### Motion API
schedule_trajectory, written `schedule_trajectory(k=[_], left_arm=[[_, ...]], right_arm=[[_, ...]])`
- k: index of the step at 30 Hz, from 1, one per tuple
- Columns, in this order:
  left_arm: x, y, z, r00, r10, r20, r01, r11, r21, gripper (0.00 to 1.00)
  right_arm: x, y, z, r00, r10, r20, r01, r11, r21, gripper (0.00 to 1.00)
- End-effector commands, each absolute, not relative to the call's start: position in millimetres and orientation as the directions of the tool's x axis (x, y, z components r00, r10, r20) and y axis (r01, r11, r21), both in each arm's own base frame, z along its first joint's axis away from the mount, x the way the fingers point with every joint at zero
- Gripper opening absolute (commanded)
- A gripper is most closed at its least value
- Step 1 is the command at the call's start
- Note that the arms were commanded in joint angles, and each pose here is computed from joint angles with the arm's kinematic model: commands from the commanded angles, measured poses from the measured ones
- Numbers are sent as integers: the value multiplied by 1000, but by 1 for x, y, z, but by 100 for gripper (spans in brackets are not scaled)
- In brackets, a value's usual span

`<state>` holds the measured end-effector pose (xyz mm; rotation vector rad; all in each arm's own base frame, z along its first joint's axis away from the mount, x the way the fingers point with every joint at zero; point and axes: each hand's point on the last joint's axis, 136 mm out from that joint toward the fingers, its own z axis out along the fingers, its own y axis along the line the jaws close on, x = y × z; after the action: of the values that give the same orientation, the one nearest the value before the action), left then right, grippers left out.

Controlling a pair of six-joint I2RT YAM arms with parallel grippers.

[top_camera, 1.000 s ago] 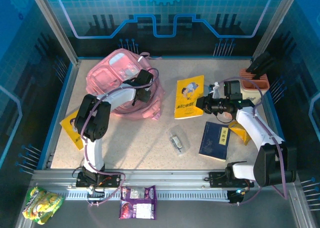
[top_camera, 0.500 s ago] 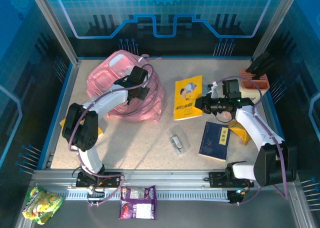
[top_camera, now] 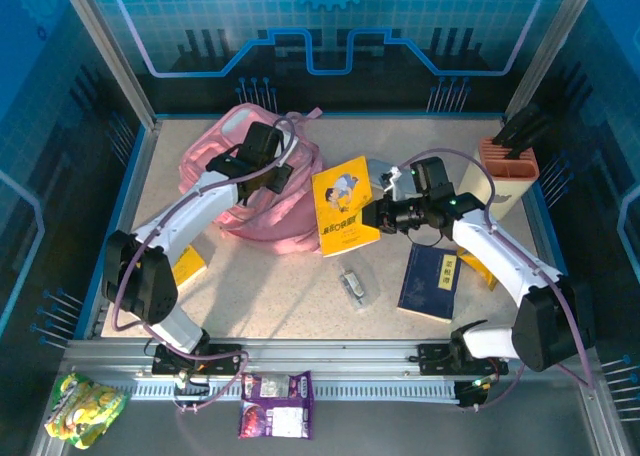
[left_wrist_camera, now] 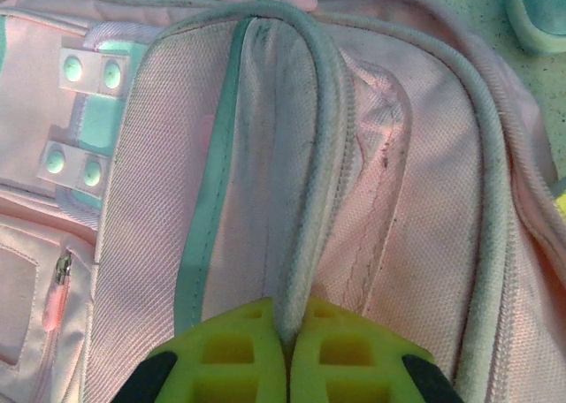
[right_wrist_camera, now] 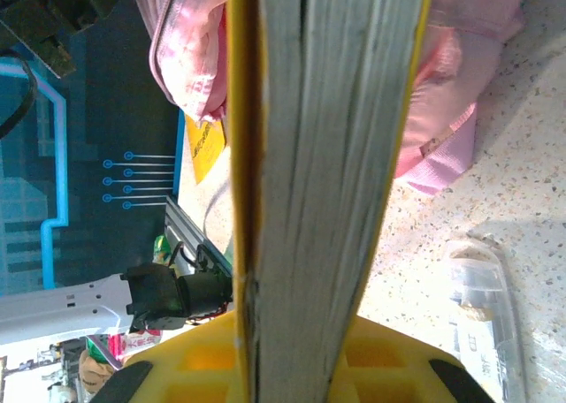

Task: Pack the student bag
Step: Open the student bag at the top-left of the table, then place the book in the student bag.

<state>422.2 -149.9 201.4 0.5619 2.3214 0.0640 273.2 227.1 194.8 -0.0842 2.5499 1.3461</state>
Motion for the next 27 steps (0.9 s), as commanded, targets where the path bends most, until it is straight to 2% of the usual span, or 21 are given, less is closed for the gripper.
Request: schedule_trajectory(k=[1, 6, 10, 12, 14, 18, 24, 27], left_arm=[[436, -153, 279, -475, 390, -789, 367, 903, 225, 0], [442, -147, 300, -446, 388, -807, 363, 902, 233, 0], [442, -147, 311, -427, 390, -816, 380, 896, 229, 0], [441, -150, 313, -421, 386, -821, 393, 893, 219, 0], [439, -154, 315, -412, 383, -827, 414, 887, 204, 0], [432, -169, 311, -382, 389, -838, 495, 852, 170, 0], [425, -175, 310, -382, 381, -842, 525, 839, 141, 0], [421, -177, 310, -384, 379, -842, 544, 830, 125, 0]], right_arm=[[273, 227, 197, -957, 72, -280, -189, 578, 794, 0], [261, 225, 176, -972, 50, -228, -153, 601, 784, 0], [256, 210, 173, -965, 67, -254, -144, 675, 724, 0], [257, 209, 178, -956, 84, -282, -156, 670, 726, 0], [260, 216, 184, -952, 82, -295, -176, 641, 747, 0], [269, 259, 197, -952, 8, -306, -258, 516, 817, 0], [309, 309, 190, -945, 6, -328, -299, 397, 868, 0], [332, 330, 197, -912, 18, -410, -382, 328, 864, 0]])
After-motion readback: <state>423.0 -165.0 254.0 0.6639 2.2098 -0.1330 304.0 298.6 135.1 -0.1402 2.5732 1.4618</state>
